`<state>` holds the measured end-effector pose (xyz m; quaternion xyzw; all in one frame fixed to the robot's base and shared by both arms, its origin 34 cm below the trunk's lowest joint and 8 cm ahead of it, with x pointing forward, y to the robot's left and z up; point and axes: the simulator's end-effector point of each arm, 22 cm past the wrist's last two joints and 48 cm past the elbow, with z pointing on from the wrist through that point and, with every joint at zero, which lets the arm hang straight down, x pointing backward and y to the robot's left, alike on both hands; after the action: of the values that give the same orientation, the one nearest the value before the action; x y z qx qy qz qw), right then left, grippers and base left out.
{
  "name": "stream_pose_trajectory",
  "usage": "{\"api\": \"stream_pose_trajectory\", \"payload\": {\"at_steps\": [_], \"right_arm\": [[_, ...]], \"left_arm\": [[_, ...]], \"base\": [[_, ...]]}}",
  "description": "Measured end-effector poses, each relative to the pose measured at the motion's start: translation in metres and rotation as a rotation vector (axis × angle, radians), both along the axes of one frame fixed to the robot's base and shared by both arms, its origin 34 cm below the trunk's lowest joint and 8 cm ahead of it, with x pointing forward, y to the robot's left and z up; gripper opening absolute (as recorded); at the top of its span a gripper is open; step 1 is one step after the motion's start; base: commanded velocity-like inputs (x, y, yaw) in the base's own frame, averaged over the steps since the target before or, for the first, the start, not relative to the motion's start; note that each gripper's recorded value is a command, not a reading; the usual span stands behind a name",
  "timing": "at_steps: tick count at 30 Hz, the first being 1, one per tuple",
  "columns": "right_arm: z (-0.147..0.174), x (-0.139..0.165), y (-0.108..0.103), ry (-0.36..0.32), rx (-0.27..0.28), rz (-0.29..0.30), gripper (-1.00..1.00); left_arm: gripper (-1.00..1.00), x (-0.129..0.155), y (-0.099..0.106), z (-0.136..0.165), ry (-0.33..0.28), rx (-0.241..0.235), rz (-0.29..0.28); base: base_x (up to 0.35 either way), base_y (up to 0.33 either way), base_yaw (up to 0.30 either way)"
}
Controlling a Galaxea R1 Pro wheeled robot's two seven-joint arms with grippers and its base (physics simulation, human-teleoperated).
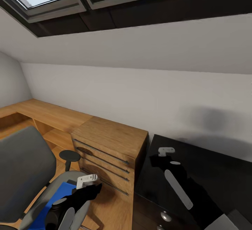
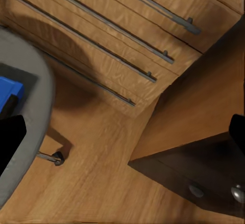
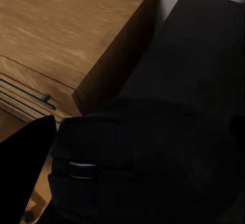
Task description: In the bedroom, organize the workspace by keeping the computer under the desk, ensuring the monitor is on the desk, placing the keyboard on the desk next to the monitor, placing the mouse on the desk next to the keyboard, moving the folder from the swivel chair onto the desk next to the mouse, stacking the notebook on top of the folder with the pen on top of the notebook, and positioning the swivel chair next to the desk.
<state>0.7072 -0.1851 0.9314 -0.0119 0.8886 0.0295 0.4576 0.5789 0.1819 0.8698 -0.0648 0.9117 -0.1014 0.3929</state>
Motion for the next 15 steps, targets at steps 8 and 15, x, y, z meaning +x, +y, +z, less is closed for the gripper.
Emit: {"api": "stream_pose_trajectory", "payload": {"at_steps": [8,15], "right_arm": [[0.005,0.002,-0.008,-0.009,0.012,-0.025,-1.0],[0.01,0.006,-0.022,-0.02,0.03,-0.066,-1.0]], "left_arm": [[1.0,0.002,0.019,-0.003,0.007,-0.007,0.047],[1.0,0.002,0.018,-0.002,0.004,-0.007,0.045]], "base": [[-0.247,0.066,-0.063],[-0.334,0.112,-0.126]]}}
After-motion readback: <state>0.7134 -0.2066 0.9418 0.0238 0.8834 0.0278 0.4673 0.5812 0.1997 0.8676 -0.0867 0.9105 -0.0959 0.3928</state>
